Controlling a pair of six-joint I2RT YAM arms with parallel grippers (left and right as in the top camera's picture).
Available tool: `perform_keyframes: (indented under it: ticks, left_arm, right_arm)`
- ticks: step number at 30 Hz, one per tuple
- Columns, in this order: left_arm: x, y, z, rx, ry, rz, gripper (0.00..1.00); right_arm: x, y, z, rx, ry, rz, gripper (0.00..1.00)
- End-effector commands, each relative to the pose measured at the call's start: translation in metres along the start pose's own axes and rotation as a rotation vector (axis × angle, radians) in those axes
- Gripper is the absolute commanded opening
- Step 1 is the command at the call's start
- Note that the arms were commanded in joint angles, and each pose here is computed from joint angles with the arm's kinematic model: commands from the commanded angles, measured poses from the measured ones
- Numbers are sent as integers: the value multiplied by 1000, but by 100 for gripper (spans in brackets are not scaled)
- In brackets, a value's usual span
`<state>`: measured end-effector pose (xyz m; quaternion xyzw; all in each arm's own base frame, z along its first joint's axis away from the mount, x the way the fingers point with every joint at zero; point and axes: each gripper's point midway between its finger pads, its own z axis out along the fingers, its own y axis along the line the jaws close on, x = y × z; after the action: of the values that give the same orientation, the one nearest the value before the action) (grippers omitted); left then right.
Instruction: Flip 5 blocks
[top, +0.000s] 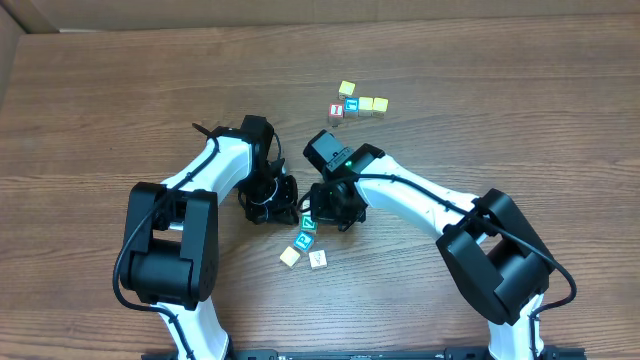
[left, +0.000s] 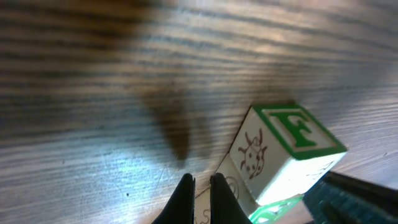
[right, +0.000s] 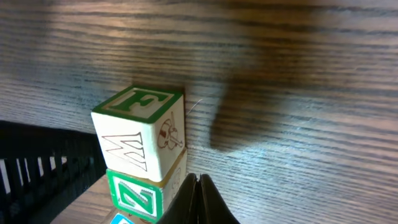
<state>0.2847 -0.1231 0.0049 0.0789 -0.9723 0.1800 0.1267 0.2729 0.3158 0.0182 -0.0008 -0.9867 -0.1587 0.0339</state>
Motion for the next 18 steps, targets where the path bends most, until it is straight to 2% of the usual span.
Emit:
perform_keyframes:
  ticks: [1,18]
  left_arm:
    - [-2,-1,2,18,-1,16,4]
    - [-4,-8,1,56,-8,21,4]
  right_arm:
    - [2,8,-12,-28,-20,-7,4]
    - [-4,14,-12,-52,-42,-16,4]
